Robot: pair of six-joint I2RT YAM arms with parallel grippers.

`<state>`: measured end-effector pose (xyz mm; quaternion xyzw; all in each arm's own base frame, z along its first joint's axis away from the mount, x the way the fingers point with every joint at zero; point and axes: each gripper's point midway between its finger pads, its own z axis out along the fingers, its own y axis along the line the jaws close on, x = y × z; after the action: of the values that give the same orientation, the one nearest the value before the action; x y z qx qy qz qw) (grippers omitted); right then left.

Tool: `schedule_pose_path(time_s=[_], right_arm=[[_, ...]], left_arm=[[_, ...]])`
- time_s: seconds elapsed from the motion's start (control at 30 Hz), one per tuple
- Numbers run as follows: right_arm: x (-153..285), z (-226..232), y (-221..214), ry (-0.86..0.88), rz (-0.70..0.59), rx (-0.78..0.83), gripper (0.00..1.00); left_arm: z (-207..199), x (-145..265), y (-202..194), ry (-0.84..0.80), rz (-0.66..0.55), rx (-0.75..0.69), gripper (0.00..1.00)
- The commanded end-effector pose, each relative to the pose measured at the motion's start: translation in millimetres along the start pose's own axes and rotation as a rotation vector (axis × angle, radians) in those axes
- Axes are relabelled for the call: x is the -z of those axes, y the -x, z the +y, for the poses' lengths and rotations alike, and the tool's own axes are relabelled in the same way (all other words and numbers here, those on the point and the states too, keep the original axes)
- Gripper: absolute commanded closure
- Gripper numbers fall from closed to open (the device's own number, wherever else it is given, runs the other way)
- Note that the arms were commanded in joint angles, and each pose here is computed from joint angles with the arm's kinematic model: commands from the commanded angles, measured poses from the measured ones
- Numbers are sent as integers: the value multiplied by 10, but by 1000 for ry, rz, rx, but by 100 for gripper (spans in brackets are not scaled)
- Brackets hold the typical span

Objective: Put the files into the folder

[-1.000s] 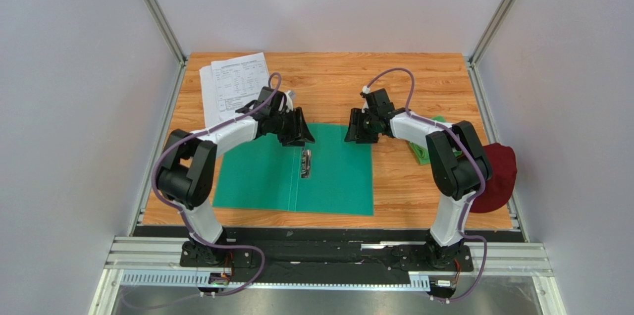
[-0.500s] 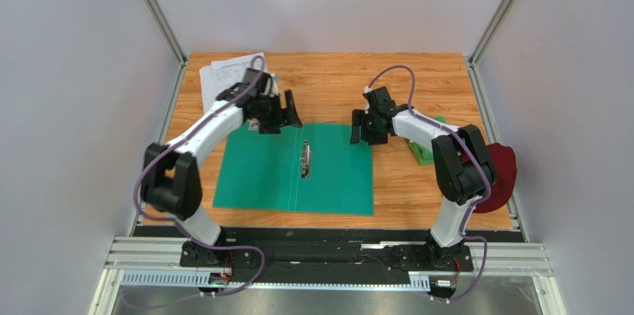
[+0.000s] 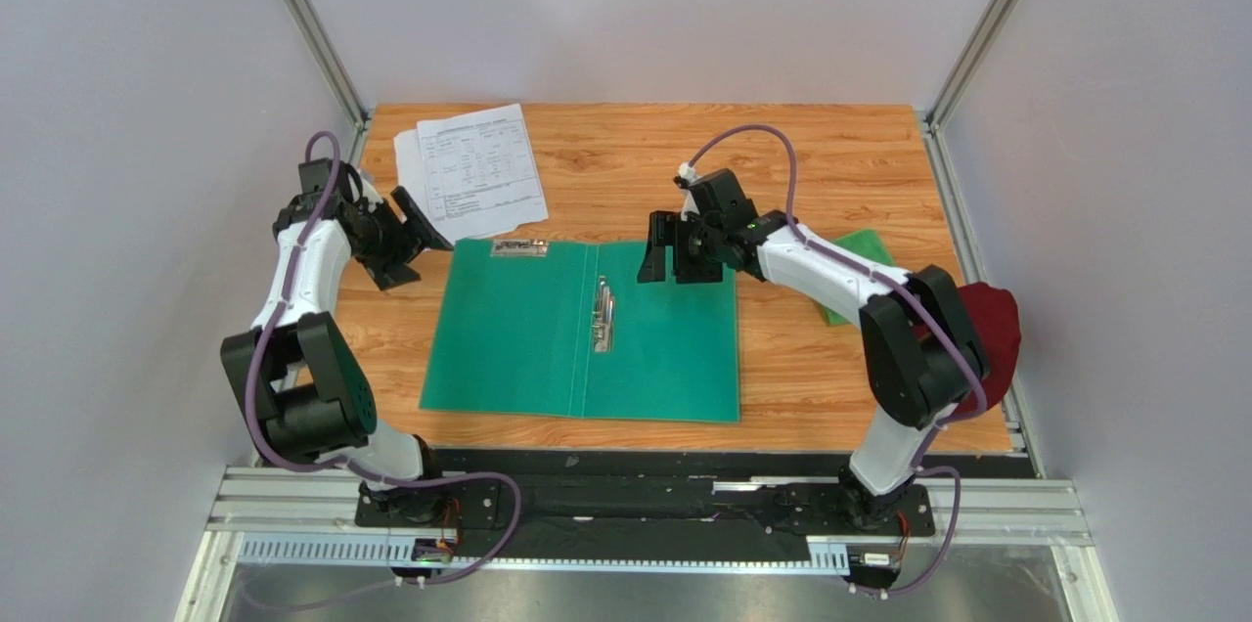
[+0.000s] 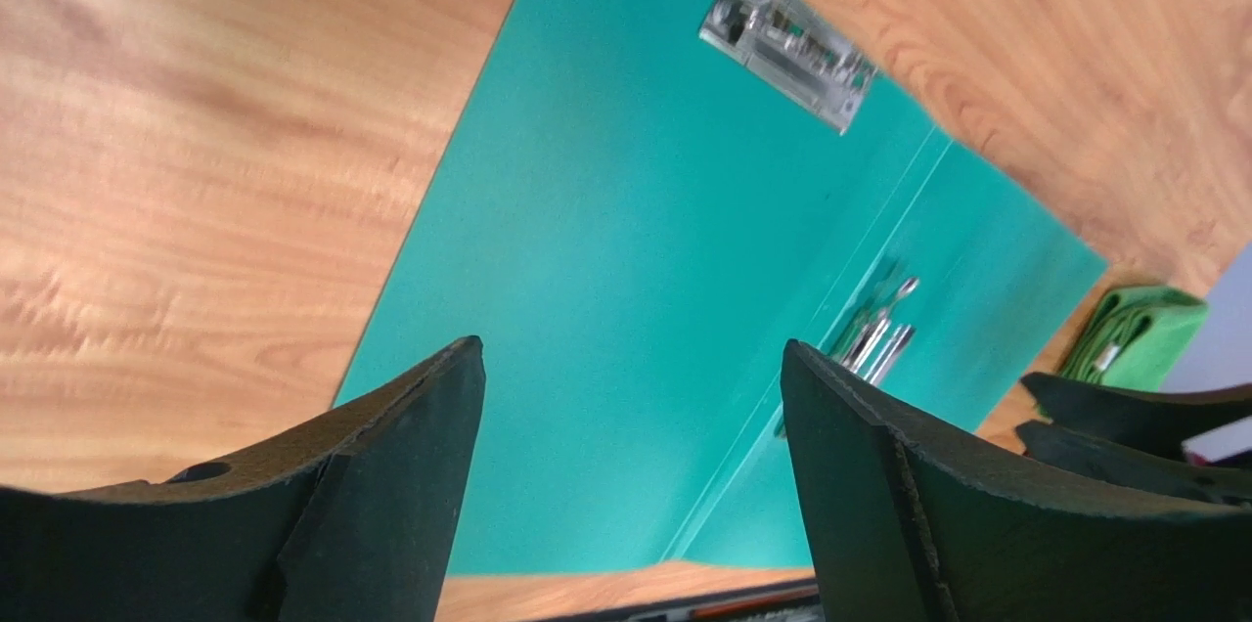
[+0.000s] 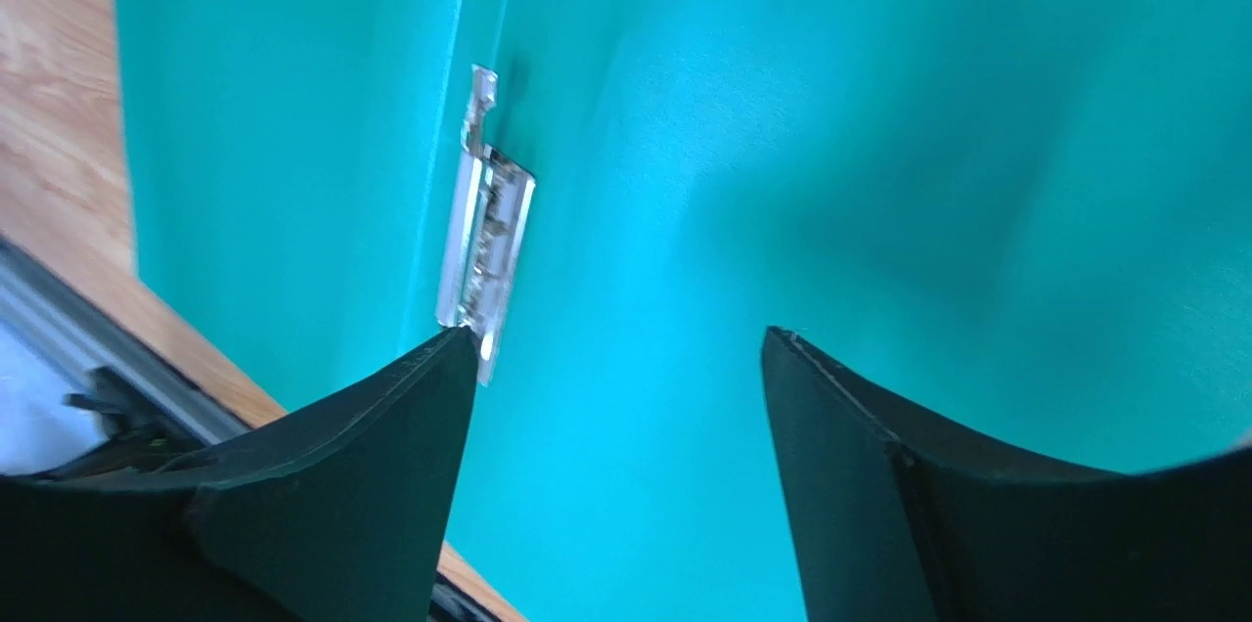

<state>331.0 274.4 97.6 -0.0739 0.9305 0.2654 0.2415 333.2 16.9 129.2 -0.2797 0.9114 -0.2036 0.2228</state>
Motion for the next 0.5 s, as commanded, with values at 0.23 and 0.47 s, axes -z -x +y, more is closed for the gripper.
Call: schedule_pose_path(time_s=[0.23,0.47], right_arm=[[-231,447,601,162,-79,-90,28],[-41,229,615,147,-124,-69,28]], left_arm=[[-66,-837,1023,-67,-92,249,41],[30,-1179,1229,-66,-106,264,49]])
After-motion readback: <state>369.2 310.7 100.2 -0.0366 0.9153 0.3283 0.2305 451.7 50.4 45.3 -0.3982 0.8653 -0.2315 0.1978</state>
